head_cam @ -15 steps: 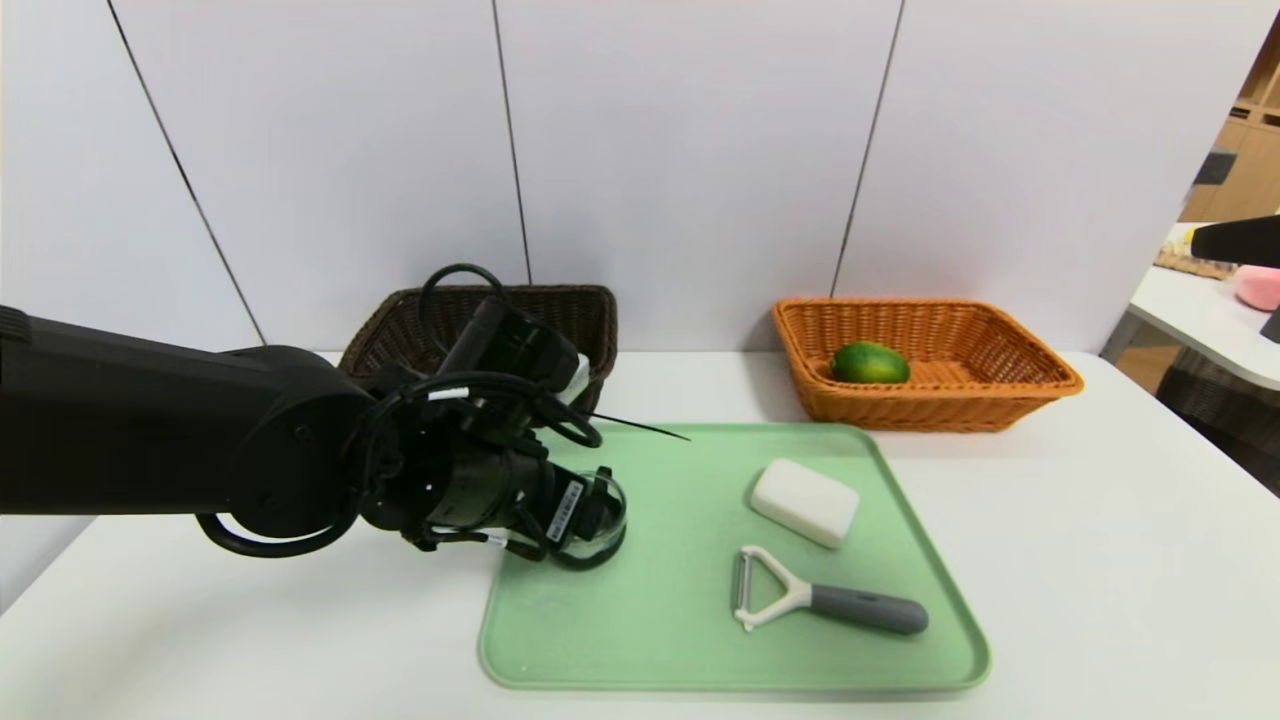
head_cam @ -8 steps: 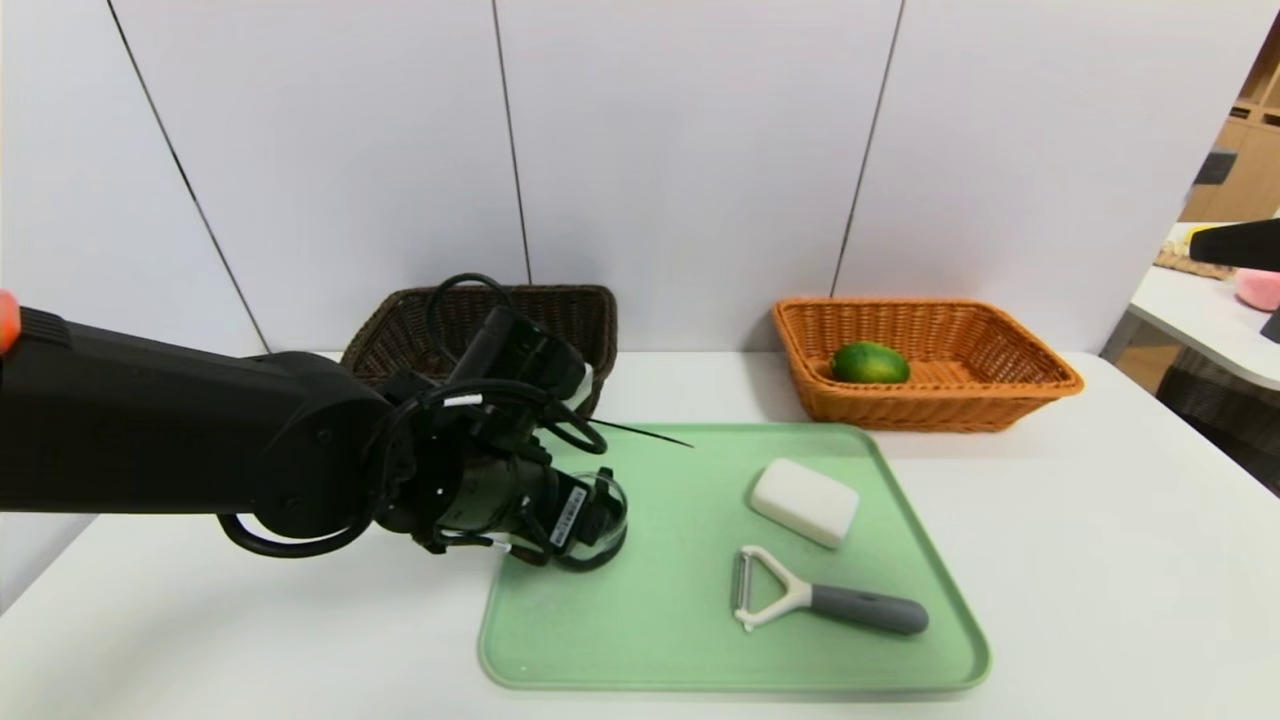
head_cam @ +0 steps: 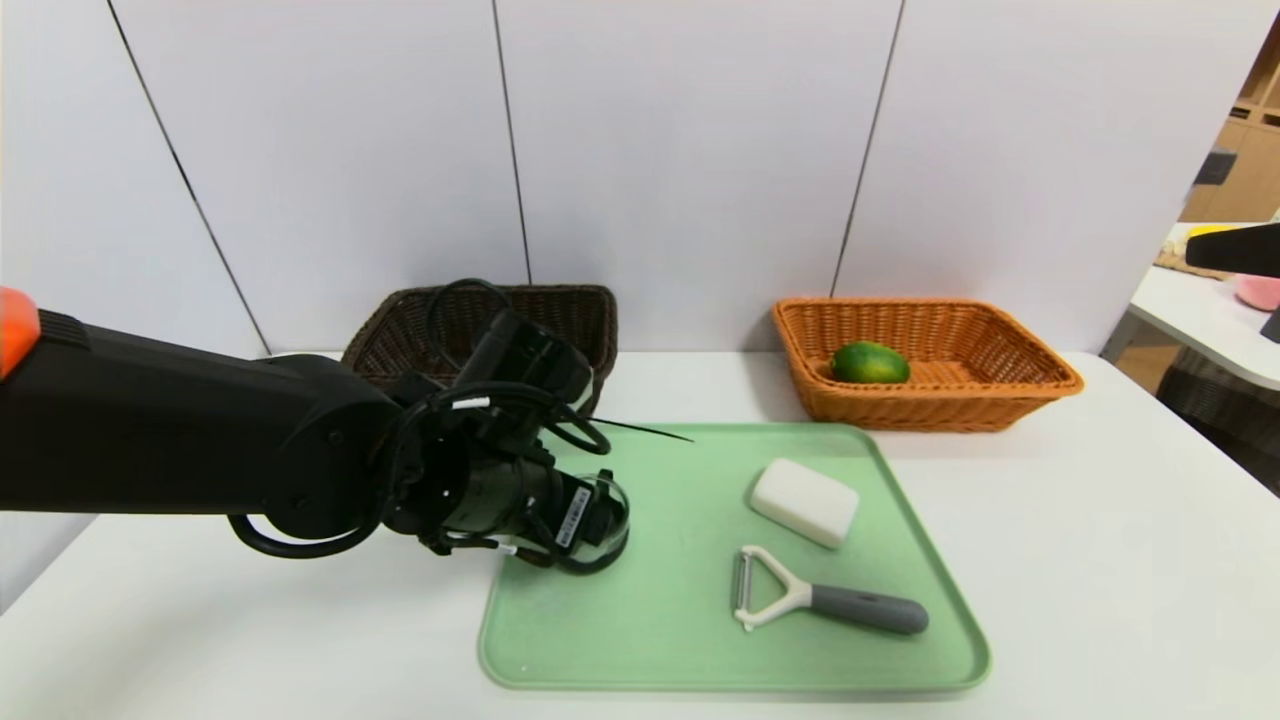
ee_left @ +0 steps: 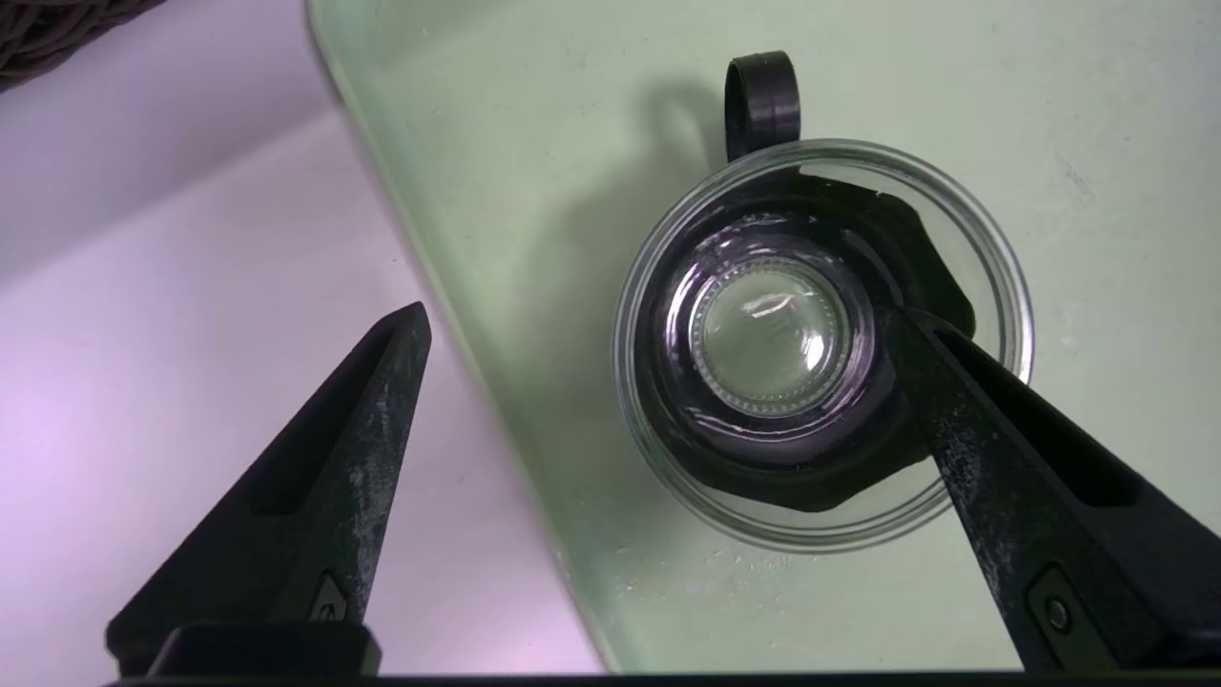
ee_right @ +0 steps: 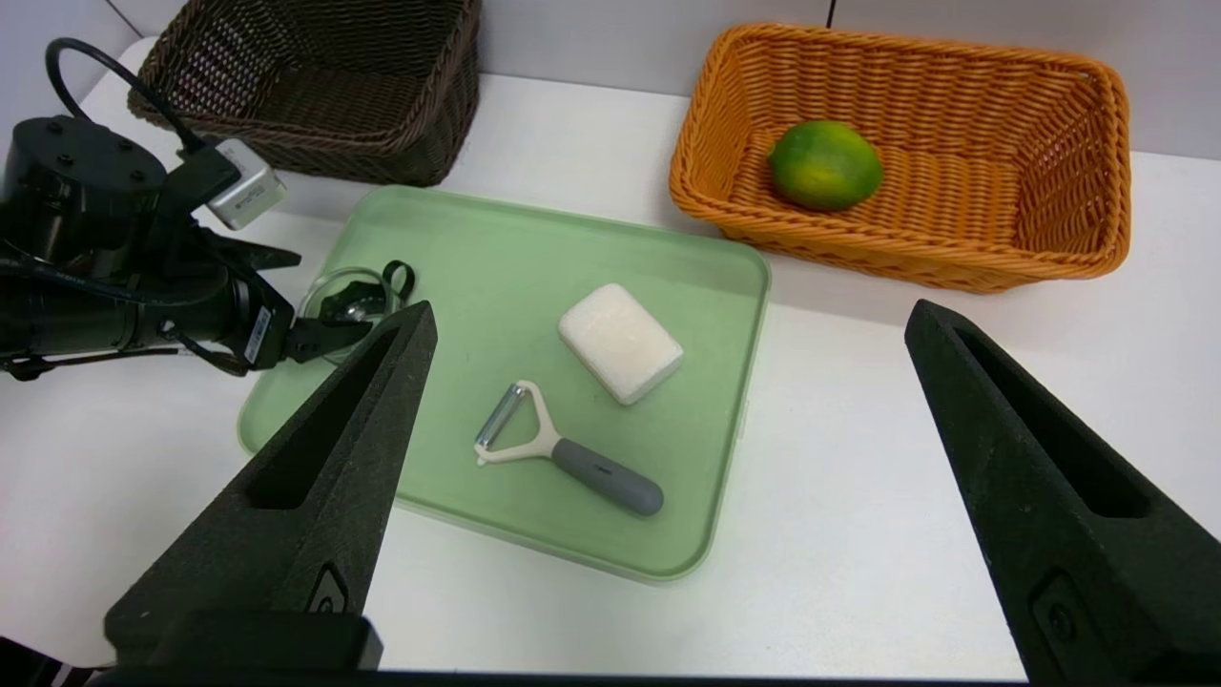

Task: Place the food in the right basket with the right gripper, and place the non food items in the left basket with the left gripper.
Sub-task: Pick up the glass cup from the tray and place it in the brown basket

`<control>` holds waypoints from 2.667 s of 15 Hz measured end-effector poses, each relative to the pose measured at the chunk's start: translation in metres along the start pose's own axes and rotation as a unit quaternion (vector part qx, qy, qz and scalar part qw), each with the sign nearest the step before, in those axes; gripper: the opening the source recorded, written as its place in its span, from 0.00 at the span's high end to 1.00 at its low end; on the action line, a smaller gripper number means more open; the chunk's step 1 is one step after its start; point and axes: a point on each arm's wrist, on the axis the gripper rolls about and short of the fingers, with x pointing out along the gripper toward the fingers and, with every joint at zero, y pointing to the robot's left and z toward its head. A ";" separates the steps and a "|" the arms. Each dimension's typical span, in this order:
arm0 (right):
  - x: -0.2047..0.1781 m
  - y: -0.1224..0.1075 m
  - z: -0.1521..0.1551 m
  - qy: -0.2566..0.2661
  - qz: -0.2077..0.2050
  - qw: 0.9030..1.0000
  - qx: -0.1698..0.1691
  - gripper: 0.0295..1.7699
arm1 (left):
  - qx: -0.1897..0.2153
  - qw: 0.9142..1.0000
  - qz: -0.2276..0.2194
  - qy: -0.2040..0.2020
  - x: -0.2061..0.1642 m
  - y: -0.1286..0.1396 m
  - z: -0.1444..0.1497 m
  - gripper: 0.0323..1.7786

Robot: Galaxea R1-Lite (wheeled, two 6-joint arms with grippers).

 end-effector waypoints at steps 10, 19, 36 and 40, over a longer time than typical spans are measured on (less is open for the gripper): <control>0.002 0.000 -0.002 0.006 -0.002 1.000 -0.002 0.04 | -0.006 1.000 -0.006 0.009 0.005 -0.008 -0.003 0.05; 0.002 0.000 -0.002 0.004 -0.002 1.000 -0.002 0.04 | -0.031 1.000 -0.002 0.007 0.006 -0.008 -0.002 0.97; 0.003 -0.005 -0.016 0.023 -0.015 1.000 -0.003 0.04 | -0.036 0.998 -0.028 -0.052 -0.057 -0.005 0.011 0.97; 0.003 -0.006 -0.019 0.026 -0.017 1.000 -0.004 0.04 | -0.040 0.995 -0.035 -0.090 -0.087 -0.001 0.020 0.97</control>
